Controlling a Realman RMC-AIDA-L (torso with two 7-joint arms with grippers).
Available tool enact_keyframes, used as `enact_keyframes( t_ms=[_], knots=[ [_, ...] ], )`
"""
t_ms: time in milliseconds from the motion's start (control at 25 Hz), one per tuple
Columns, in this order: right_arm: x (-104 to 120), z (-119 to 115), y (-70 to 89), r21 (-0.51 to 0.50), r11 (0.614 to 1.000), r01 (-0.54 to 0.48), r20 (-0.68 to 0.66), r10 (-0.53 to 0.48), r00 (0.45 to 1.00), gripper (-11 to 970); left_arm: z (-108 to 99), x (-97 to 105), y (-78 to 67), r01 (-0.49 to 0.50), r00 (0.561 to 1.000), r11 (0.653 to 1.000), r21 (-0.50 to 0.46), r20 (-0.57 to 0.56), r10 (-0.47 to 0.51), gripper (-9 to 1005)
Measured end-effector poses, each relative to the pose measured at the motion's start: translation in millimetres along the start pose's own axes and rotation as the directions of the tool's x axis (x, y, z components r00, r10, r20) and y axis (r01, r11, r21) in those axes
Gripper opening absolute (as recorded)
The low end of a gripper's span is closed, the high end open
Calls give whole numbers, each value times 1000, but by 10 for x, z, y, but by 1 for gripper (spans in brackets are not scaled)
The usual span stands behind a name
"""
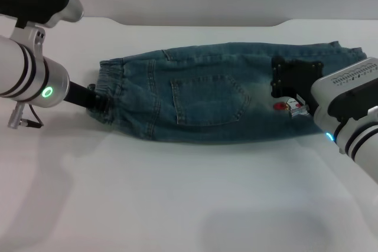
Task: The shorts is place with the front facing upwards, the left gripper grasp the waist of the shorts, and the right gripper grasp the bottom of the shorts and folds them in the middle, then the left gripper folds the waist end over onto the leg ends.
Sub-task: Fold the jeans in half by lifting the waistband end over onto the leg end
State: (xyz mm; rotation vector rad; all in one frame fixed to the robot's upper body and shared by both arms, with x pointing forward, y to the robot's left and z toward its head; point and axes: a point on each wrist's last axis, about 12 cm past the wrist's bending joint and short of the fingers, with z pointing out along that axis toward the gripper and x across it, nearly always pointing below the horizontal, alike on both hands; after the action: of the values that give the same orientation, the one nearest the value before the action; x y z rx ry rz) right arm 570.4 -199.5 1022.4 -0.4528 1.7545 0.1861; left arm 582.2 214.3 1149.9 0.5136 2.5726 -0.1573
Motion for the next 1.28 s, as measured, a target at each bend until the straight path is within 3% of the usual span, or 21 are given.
enact_keyframes(
  t_ms=[840,1280],
  knots=[
    [29,69,69,-21,1000,-2,-78,0,997,0,-367,-86,-3,17,987,1000,-22,162,-13,60],
    [7,132,139,-49,999,1,-108,-6,994,0,-550,-189,-89,-17,971,1000,-23,239,23,60]
  ],
)
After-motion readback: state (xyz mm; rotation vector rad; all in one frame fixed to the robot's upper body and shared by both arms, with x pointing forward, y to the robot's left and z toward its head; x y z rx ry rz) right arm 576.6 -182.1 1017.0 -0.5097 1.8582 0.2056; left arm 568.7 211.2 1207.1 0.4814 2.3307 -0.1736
